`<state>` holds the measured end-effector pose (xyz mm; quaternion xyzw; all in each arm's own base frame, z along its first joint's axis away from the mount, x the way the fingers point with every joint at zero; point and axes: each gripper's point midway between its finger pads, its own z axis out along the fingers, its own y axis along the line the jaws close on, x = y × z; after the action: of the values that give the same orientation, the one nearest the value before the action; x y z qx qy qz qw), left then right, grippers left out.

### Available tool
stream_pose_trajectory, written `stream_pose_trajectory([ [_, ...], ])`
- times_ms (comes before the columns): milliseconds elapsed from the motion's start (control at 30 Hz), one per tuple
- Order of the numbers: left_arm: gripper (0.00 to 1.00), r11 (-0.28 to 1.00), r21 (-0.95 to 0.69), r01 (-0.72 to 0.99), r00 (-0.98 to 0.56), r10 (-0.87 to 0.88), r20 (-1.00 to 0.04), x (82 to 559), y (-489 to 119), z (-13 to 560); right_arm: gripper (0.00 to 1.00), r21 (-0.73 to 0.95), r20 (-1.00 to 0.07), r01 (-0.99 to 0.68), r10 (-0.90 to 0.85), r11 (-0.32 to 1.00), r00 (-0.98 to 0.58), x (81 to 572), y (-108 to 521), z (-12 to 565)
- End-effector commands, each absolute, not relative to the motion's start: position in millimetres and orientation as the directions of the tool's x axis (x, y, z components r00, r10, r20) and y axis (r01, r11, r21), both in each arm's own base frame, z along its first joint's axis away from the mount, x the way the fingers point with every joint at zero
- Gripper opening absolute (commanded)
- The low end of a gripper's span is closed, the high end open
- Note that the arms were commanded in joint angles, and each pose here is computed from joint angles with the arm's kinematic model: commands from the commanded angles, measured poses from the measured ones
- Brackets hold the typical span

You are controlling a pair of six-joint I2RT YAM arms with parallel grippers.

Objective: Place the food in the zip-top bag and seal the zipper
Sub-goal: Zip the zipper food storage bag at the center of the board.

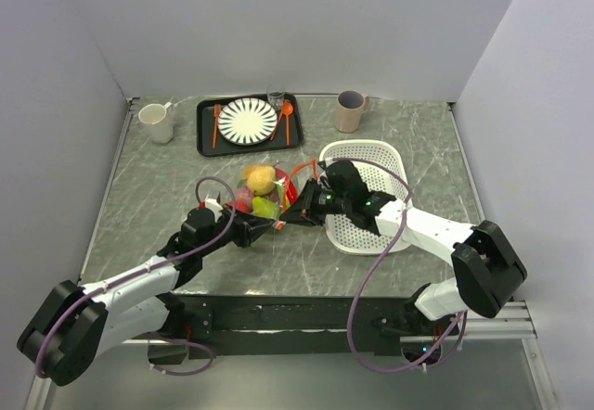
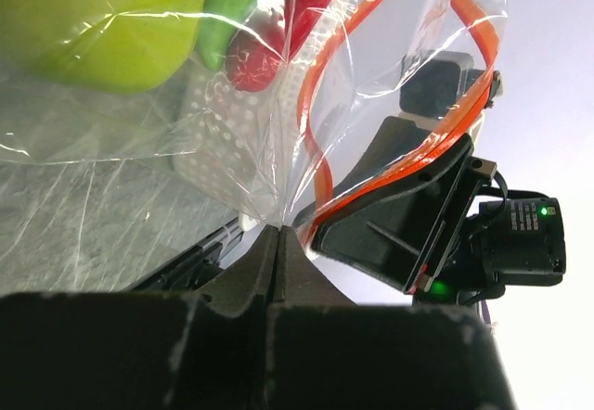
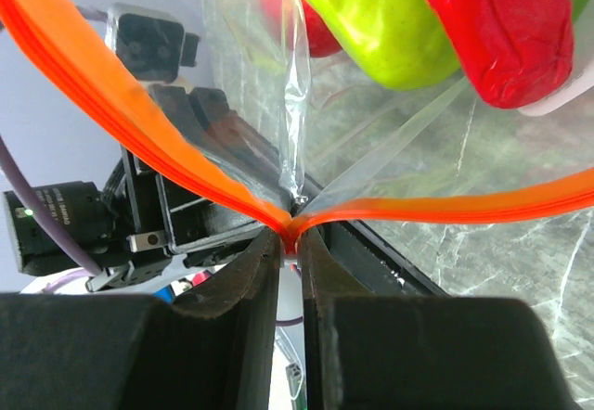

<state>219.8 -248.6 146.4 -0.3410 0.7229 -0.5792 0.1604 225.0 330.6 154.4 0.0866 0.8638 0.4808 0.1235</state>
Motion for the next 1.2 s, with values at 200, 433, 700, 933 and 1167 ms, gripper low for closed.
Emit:
stream_pose_trajectory([
  [200, 0.01, 0.116, -0.944, -0.309, -0.741, -0.652, 0.162, 208, -248, 136, 0.17, 0.868, -0.241, -0.041, 0.347, 0.496, -0.906, 267, 319, 186],
  [433, 0.01, 0.115, -0.941, -0.318, -0.727, -0.667, 0.164, 204, -242, 133, 0.17, 0.858, -0.268, -0.036, 0.388, 0.512, -0.882, 282, 302, 190],
  [700, 0.01, 0.155, -0.943, -0.293, -0.714, -0.692, 0.108, 208, -236, 140, 0.17, 0.850, -0.270, -0.027, 0.393, 0.526, -0.879, 288, 294, 186],
  [933, 0.01, 0.204, -0.942, -0.268, -0.683, -0.730, 0.036, 213, -226, 149, 0.18, 0.845, -0.277, -0.023, 0.400, 0.535, -0.874, 297, 288, 184],
  [1167, 0.01, 0.234, -0.939, -0.253, -0.674, -0.739, -0.003, 215, -222, 156, 0.18, 0.840, -0.275, -0.017, 0.398, 0.542, -0.875, 303, 286, 180],
])
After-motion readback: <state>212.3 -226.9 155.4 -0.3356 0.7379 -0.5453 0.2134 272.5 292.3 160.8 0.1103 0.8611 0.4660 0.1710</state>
